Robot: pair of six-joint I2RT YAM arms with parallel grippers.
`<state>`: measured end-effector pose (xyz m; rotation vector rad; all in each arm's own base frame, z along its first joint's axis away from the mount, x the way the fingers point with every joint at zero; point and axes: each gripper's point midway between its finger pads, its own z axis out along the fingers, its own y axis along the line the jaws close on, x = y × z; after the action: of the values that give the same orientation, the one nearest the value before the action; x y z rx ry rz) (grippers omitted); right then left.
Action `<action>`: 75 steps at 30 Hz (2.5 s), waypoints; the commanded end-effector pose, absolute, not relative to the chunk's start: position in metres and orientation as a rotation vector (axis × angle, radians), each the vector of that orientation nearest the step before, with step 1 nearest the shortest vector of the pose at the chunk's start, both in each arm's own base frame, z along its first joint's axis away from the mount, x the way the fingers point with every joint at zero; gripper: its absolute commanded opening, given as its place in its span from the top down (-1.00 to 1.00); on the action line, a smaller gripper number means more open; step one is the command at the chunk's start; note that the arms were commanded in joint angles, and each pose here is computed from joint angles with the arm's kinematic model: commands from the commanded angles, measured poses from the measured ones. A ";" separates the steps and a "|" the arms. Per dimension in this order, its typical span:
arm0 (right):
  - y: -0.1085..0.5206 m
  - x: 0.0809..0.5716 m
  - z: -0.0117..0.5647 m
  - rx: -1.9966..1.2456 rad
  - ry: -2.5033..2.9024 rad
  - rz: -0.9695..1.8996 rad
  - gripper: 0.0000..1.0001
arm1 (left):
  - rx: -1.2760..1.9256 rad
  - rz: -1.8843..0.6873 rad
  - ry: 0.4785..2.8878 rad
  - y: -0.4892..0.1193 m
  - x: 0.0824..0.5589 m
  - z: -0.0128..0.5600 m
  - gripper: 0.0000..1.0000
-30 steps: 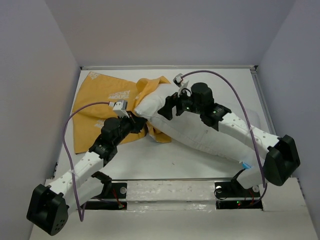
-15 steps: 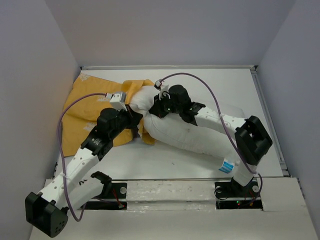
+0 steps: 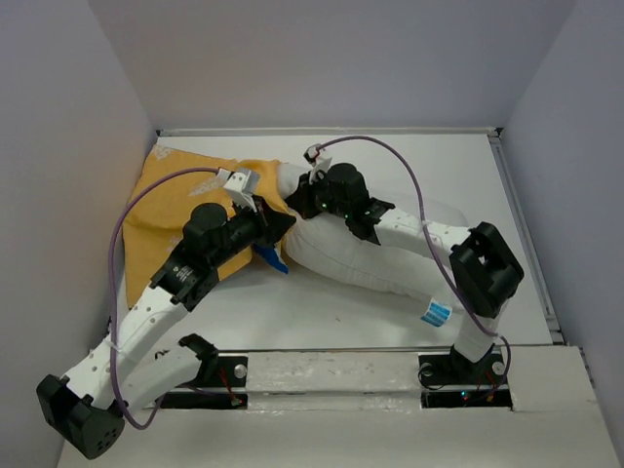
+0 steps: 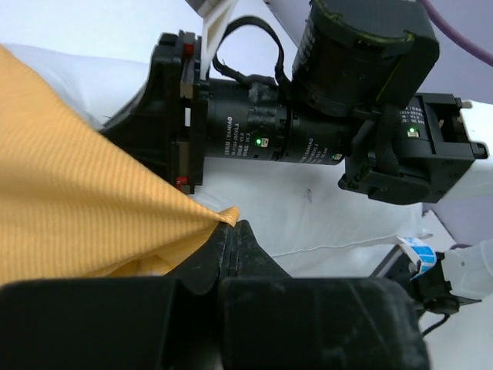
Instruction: Put the pillow into the pillowcase
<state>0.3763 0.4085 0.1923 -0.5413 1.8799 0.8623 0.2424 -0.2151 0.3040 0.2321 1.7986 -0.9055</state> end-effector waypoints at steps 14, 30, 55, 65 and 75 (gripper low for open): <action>0.367 0.246 0.110 -0.534 2.073 1.068 1.00 | 0.298 -0.959 1.534 -0.232 0.226 0.401 -0.86; 0.355 0.247 0.111 -0.512 2.052 0.976 1.00 | 0.131 -0.440 2.079 -0.176 0.264 0.239 -0.16; 0.412 0.201 0.191 -0.495 1.739 1.449 1.00 | 0.511 -1.226 1.602 -0.323 0.226 0.376 1.00; 0.395 0.204 0.194 -0.239 1.702 1.441 1.00 | 0.495 -1.458 1.493 -0.352 0.188 0.395 1.00; 0.291 0.198 0.171 -0.363 2.020 0.832 -0.55 | 0.308 -1.047 1.712 -0.280 0.218 0.323 1.00</action>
<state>0.2023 0.3487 0.1957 -0.2630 1.8467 1.1942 0.2138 -0.2998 0.3014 0.3493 1.8045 -1.1036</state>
